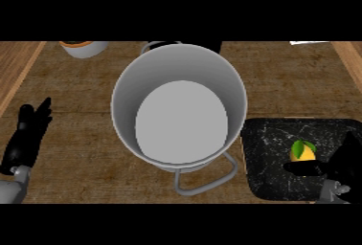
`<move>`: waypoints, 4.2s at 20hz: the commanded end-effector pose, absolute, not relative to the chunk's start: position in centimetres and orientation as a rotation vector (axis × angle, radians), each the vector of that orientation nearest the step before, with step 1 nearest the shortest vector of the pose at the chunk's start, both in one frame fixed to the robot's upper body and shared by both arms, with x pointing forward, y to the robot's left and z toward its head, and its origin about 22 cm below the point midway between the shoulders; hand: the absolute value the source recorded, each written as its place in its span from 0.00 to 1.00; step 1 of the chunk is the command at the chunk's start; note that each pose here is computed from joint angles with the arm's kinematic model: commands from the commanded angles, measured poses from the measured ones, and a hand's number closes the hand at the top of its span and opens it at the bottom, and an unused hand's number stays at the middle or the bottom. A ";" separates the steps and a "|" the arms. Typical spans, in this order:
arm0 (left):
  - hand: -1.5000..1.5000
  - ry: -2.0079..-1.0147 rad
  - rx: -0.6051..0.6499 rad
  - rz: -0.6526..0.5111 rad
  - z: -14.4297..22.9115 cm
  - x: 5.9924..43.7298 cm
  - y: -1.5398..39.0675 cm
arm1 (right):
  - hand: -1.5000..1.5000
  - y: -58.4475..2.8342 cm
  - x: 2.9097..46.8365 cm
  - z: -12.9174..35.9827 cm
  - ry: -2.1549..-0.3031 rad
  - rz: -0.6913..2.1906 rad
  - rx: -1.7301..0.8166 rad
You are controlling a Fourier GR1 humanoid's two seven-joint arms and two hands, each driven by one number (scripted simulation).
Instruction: Pick the lemon from the tray and place it in the pot
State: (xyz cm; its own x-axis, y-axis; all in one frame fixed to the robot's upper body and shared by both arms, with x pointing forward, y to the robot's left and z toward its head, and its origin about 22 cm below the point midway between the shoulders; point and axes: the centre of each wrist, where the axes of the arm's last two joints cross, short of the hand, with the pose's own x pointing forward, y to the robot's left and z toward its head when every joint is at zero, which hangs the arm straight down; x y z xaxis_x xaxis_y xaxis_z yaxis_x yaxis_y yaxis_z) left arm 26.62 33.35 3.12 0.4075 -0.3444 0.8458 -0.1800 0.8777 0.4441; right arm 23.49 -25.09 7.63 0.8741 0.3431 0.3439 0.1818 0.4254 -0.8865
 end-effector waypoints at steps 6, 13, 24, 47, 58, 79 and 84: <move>0.50 -1.175 0.512 -0.100 2.3 27.1 31.8 | 0.00 -25.8 24.4 6.8 -0.321 0.077 -1.148; 0.50 -1.166 0.534 -0.101 2.7 27.0 32.4 | 0.00 -26.7 25.6 5.8 -0.264 0.068 -1.150; 0.50 -1.157 0.546 -0.104 2.6 25.4 33.9 | 0.00 -28.4 26.3 3.8 -0.254 0.029 -1.073; 0.50 -1.152 0.509 -0.101 1.6 26.4 33.1 | 1.00 -30.0 26.7 -0.4 -0.285 0.147 -1.199; 0.50 -1.189 0.509 -0.123 3.4 27.3 33.0 | 1.00 -27.7 28.4 4.7 -0.727 0.701 -1.212; 0.50 -1.155 0.531 -0.095 0.9 26.2 31.3 | 1.00 -34.7 32.8 21.5 -2.234 0.981 -0.607; 0.50 -1.170 0.516 -0.114 4.2 26.7 32.4 | 1.00 -32.6 33.8 25.6 -2.220 1.021 -0.548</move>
State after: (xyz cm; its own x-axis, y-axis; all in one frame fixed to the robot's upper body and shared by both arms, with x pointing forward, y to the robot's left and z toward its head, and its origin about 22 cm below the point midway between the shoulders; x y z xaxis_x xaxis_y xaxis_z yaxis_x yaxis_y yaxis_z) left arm 26.70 32.94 3.25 0.4065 -0.3454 0.8458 -0.1829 0.8763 0.4458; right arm 33.35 -33.95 22.91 -0.6757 0.6441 0.3584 0.1484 0.5952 -0.7898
